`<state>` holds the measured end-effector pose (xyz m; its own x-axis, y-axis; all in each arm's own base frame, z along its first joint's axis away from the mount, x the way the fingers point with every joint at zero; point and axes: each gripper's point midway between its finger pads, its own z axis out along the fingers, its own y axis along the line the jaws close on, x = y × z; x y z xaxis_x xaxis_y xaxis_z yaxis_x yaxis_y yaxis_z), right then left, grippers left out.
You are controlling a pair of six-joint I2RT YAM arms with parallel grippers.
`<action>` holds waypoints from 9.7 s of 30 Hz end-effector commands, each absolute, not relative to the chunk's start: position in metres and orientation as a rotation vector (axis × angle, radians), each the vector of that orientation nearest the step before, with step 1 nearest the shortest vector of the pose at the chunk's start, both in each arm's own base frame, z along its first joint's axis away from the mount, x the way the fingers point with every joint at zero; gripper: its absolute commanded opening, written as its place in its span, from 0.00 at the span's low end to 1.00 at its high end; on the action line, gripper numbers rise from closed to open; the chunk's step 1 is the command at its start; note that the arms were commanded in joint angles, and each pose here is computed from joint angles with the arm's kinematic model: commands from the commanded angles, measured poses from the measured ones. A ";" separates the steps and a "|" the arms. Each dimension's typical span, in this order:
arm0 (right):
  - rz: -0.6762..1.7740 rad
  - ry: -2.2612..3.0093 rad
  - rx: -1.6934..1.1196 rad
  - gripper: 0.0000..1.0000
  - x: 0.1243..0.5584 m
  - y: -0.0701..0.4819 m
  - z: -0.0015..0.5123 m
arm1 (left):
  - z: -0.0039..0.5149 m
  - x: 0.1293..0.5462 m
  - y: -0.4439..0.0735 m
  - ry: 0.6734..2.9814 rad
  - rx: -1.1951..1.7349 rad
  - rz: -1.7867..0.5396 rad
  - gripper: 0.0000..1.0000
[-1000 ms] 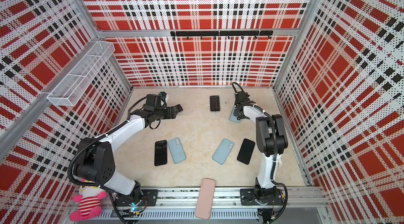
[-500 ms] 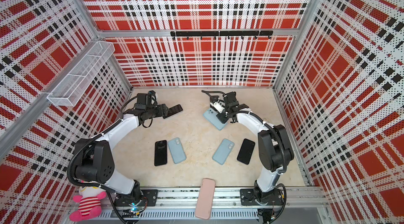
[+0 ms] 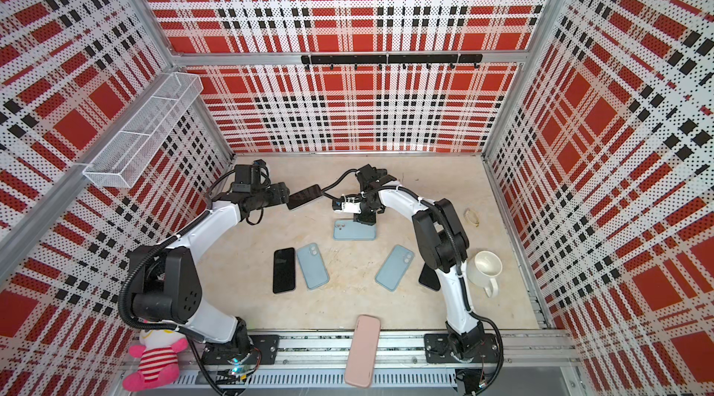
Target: Put the phone into the phone case
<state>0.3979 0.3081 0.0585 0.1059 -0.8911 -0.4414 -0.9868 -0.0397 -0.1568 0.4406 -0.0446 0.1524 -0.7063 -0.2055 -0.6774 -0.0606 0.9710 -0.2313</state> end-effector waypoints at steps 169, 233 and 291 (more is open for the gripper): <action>1.263 1.778 -0.514 0.11 0.288 0.468 0.161 | 0.165 0.318 -0.124 1.983 -1.221 -1.403 0.00; 1.379 2.750 -0.203 0.00 0.349 0.210 0.126 | 0.051 0.371 -0.228 2.641 0.269 -0.675 0.69; 1.685 2.848 -0.212 0.00 0.334 0.269 0.032 | 0.011 0.364 -0.244 2.748 0.236 -0.845 0.66</action>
